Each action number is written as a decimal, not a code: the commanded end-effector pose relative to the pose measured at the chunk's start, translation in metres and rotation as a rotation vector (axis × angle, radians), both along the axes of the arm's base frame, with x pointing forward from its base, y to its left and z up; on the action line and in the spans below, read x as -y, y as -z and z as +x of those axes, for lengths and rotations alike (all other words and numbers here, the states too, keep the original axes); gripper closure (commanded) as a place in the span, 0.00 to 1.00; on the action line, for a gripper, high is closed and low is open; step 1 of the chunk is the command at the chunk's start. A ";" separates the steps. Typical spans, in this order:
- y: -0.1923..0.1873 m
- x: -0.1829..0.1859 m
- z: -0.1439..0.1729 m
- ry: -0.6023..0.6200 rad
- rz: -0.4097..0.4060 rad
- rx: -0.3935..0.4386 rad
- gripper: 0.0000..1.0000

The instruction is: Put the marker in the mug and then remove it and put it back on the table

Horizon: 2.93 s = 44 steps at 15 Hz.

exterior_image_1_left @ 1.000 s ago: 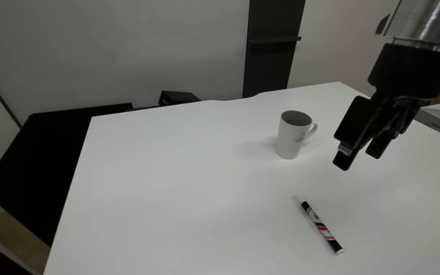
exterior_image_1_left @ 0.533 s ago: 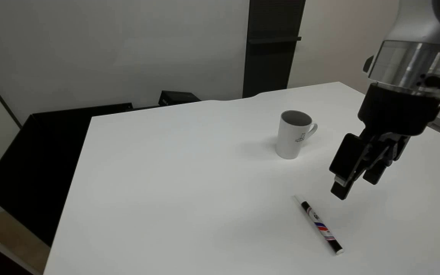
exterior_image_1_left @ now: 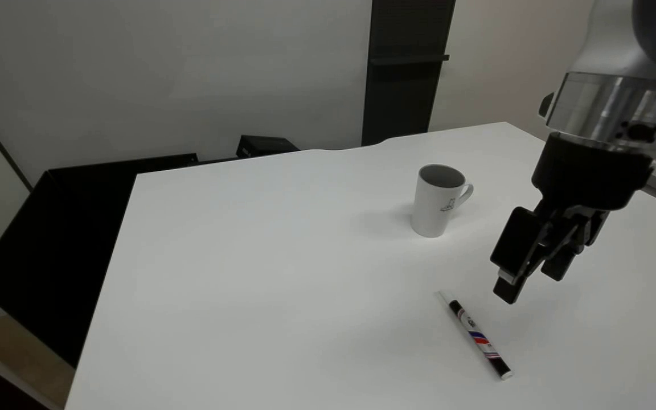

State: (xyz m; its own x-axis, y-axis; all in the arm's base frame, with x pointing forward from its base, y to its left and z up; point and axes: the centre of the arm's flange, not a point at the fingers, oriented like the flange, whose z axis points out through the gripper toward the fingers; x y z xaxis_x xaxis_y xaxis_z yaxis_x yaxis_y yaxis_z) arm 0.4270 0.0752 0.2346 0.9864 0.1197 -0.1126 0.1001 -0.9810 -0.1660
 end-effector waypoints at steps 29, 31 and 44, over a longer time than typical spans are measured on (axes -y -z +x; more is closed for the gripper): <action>0.159 -0.022 -0.028 0.170 -0.174 0.148 0.44; 0.157 -0.020 -0.027 0.182 -0.178 0.151 0.57; 0.124 -0.017 -0.003 0.187 -0.202 0.139 0.95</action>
State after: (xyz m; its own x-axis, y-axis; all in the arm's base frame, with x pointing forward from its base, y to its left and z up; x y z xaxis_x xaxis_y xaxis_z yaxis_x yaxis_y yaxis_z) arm 0.4112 0.0865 0.0941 0.9972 -0.0727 0.0168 -0.0732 -0.9968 0.0308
